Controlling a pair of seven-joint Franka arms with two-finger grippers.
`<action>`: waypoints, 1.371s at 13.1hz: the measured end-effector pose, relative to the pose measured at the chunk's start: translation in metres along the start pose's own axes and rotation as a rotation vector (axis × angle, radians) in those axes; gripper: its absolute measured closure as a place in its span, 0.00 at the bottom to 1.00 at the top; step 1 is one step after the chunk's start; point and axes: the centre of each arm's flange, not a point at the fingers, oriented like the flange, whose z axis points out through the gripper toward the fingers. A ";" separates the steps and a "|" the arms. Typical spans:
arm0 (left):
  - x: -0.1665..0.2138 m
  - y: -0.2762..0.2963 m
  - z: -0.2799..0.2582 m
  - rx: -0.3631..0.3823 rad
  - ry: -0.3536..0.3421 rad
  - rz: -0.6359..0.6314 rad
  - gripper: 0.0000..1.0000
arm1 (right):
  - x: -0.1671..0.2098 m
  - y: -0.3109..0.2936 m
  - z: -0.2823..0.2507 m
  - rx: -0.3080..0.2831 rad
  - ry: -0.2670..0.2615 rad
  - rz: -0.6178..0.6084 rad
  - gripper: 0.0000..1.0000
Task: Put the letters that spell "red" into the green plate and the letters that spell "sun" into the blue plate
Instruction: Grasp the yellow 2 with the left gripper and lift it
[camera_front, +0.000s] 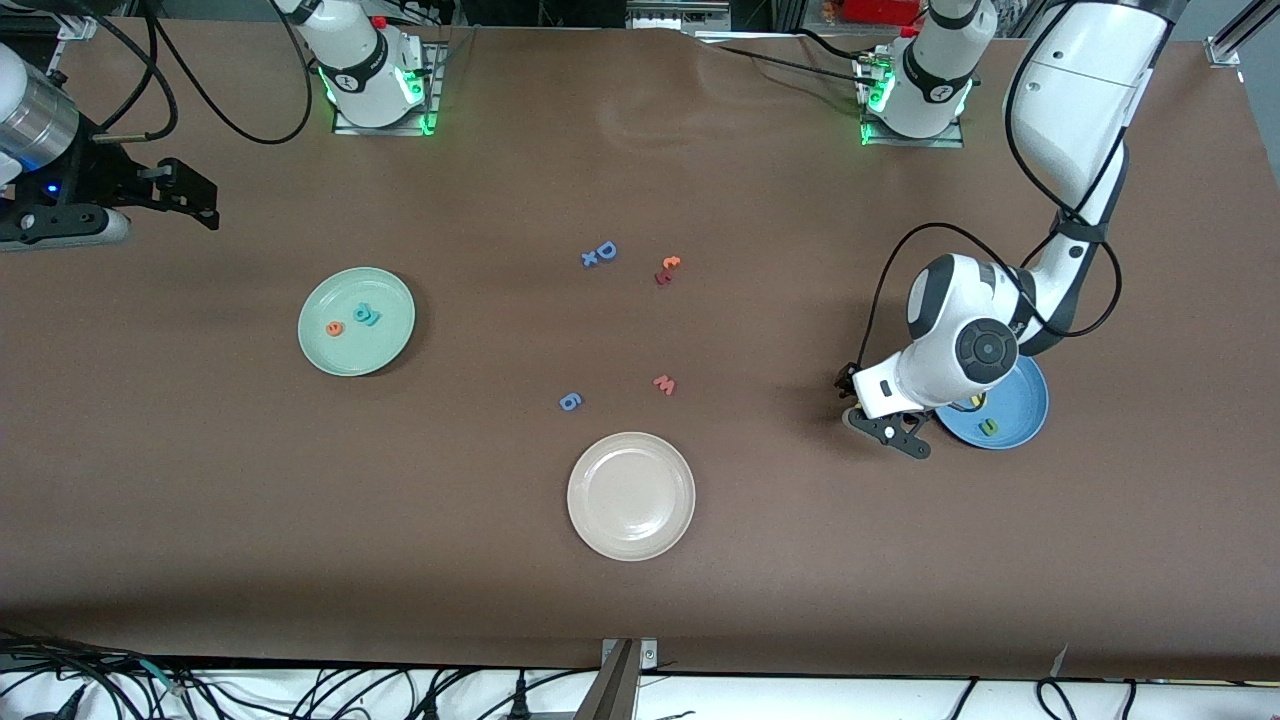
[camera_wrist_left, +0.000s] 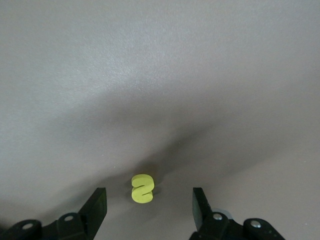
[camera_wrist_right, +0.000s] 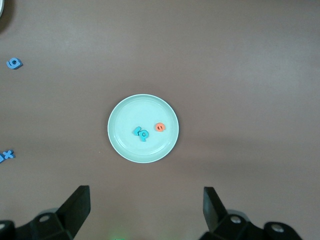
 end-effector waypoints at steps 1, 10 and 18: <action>0.000 -0.001 0.004 0.000 0.000 0.010 0.23 | 0.000 0.001 0.000 -0.001 0.001 0.001 0.00; -0.004 -0.006 0.015 0.006 0.018 0.033 0.44 | 0.001 0.002 0.001 -0.002 0.001 0.003 0.00; -0.004 -0.008 0.014 0.007 0.023 0.039 0.77 | 0.001 0.002 0.001 -0.007 0.001 0.002 0.00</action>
